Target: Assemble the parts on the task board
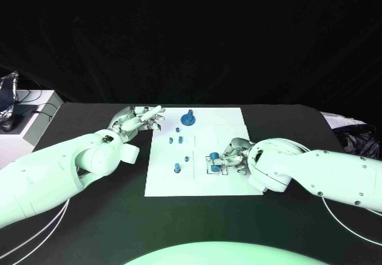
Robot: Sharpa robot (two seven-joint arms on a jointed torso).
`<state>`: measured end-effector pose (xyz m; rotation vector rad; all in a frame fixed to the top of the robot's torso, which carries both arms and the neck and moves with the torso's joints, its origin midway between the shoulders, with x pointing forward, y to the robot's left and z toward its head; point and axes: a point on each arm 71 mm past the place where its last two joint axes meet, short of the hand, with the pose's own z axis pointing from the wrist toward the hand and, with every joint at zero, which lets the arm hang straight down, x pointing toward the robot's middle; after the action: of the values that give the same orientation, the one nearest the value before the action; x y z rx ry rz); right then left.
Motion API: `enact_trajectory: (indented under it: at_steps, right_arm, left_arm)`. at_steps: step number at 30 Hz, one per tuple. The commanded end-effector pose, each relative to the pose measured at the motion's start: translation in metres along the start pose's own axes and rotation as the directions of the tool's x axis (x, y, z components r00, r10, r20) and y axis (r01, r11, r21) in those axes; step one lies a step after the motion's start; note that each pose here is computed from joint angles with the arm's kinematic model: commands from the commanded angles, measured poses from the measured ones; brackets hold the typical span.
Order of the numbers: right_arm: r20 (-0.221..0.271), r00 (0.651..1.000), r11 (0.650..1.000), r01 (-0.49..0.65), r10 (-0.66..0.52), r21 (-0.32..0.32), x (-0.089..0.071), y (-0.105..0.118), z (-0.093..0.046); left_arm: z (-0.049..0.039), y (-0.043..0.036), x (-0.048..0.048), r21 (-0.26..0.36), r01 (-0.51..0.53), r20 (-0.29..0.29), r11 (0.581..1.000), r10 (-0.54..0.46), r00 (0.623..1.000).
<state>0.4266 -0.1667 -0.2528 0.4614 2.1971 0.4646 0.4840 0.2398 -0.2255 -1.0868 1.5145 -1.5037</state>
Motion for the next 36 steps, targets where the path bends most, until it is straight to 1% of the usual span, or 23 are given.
enact_trajectory:
  at_steps: [1, 18, 36]
  right_arm:
    - [-0.006, 1.000, 1.000, 0.029, -0.029, -0.010, 0.0023, 0.0013, 0.0013]
    - [-0.021, 0.998, 0.998, 0.055, -0.056, -0.007, 0.0059, -0.0010, 0.0041]
    - [0.011, 0.998, 0.998, 0.058, -0.058, -0.028, 0.0063, -0.0008, 0.0041]
  left_arm:
    - [0.0002, -0.0003, 0.0030, 0.000, 0.008, -0.021, 1.000, -0.008, 1.000]
    - [-0.0005, -0.0001, 0.0021, -0.005, 0.007, -0.020, 1.000, -0.008, 1.000]
    - [-0.0008, 0.0005, 0.0009, -0.014, 0.006, -0.019, 1.000, -0.006, 1.000]
